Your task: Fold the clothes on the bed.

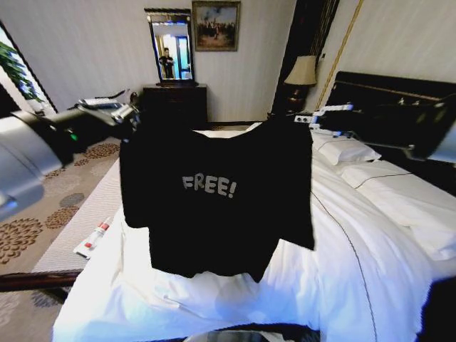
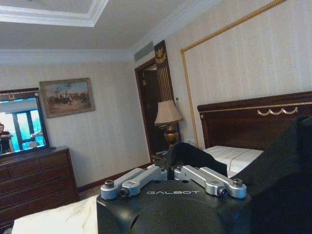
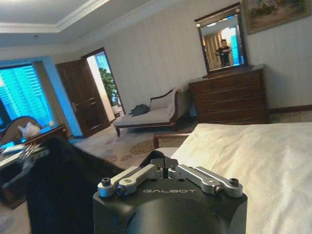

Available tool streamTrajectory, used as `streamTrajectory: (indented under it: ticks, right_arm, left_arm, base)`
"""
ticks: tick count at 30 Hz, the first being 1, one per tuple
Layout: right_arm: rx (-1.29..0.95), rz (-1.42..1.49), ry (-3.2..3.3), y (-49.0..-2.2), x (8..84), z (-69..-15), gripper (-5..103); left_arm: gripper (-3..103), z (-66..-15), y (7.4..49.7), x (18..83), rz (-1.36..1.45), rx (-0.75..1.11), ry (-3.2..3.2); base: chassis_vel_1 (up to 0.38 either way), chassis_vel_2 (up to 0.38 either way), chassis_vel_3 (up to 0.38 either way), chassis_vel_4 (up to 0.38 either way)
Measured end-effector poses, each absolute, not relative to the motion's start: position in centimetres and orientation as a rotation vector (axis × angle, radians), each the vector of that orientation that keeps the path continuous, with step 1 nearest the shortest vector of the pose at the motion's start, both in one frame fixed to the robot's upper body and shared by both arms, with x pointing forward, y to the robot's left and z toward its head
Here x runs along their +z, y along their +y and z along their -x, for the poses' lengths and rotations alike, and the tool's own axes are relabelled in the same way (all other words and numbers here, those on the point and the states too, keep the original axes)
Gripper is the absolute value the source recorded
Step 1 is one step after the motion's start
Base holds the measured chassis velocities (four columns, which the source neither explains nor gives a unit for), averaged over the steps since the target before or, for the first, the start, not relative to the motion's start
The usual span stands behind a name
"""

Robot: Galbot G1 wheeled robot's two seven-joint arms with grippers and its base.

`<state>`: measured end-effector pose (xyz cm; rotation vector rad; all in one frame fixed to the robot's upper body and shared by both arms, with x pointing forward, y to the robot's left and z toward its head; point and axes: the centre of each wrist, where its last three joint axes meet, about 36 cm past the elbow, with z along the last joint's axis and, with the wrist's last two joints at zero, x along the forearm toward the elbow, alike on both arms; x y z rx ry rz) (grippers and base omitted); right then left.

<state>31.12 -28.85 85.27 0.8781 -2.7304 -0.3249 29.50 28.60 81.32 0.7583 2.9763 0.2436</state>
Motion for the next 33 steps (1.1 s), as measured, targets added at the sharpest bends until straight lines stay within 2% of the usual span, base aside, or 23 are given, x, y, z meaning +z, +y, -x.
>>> streamTrajectory:
  ticks: [8, 12, 22, 33]
  right_arm:
    - [-0.445, -0.804, -2.703, -29.6, 81.5, -37.3, 0]
    - [-0.518, -0.705, -2.634, -30.2, 76.7, -41.9, 0]
    - [-0.619, -0.572, -2.511, -28.9, 66.4, -50.1, 0]
    - [-0.6, -0.536, -2.487, -26.9, 61.4, -55.2, 0]
  left_arm:
    - [1, -34.3, 28.1, 76.2, -0.735, 0.164, 3.015]
    - [1, -37.3, 27.4, 71.2, -0.743, 0.105, 3.098]
    - [1, -42.3, 27.2, 63.5, -0.674, 0.061, 3.229]
    - [1, -46.8, 29.2, 56.8, -0.509, 0.025, 3.316]
  base:
    - [0.0, 0.0, 0.0, 0.0]
    - [0.0, 0.0, 0.0, 0.0]
    - [0.0, 0.0, 0.0, 0.0]
    - [0.0, 0.0, 0.0, 0.0]
